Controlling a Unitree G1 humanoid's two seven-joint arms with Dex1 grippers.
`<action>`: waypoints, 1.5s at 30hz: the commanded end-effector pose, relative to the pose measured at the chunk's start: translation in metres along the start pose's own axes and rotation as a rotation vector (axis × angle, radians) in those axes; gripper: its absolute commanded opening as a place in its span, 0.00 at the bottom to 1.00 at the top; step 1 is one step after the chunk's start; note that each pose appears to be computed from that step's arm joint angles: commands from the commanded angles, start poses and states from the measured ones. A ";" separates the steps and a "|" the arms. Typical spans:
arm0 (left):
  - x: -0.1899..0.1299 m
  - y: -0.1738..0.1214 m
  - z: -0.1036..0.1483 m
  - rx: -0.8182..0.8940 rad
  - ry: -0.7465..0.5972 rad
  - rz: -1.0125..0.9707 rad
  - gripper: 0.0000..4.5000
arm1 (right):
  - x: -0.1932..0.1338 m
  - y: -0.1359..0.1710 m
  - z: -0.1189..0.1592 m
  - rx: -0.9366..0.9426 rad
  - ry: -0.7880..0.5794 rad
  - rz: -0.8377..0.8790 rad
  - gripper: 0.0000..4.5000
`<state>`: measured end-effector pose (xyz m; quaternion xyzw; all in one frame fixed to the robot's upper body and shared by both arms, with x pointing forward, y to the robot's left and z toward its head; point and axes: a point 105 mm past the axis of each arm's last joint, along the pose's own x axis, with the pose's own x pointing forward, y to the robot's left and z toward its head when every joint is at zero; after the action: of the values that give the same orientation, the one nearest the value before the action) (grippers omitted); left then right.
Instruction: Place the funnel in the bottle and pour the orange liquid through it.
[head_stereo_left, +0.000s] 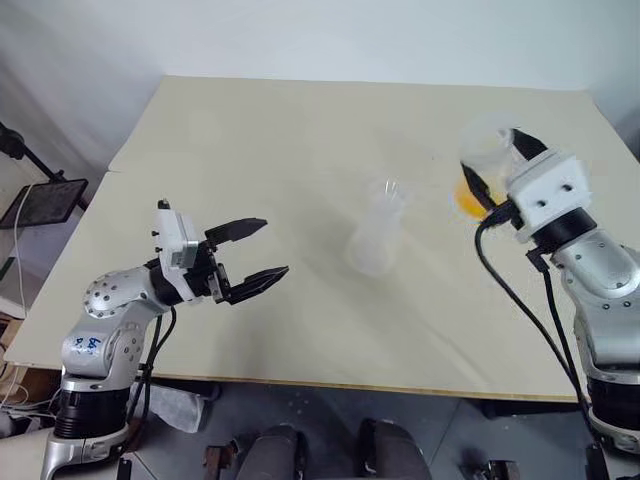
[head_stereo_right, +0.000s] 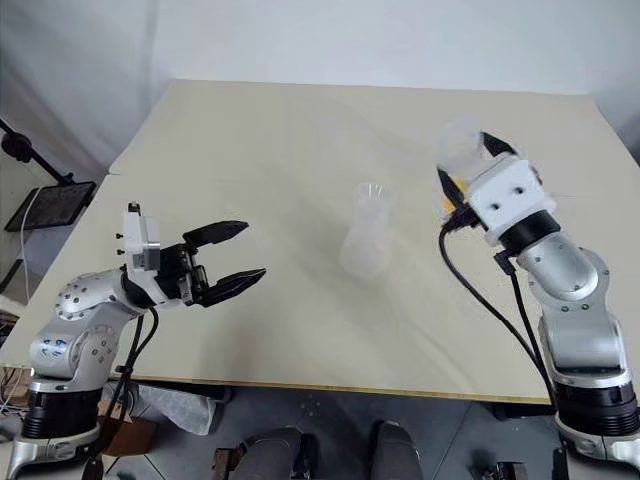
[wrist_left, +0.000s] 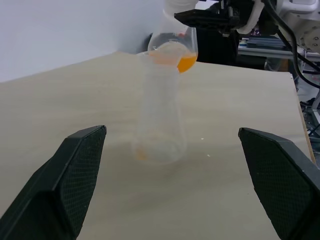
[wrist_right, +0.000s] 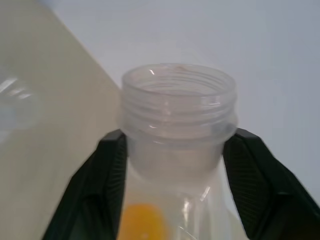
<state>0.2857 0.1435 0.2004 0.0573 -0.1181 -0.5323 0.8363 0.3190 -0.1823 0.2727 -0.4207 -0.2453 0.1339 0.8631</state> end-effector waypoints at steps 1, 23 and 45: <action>0.004 -0.002 0.009 0.043 -0.029 -0.018 1.00 | -0.001 -0.003 0.018 -0.160 -0.074 -0.021 0.53; 0.009 -0.005 0.008 0.037 -0.039 -0.031 1.00 | 0.016 0.018 0.018 -0.500 -0.107 0.005 0.53; 0.011 -0.006 0.009 0.043 -0.052 -0.010 1.00 | 0.029 0.024 0.028 -0.703 -0.172 -0.007 0.53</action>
<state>0.2881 0.1350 0.2002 0.0486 -0.1273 -0.5323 0.8355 0.3339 -0.1387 0.2613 -0.6745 -0.3197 0.0933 0.6589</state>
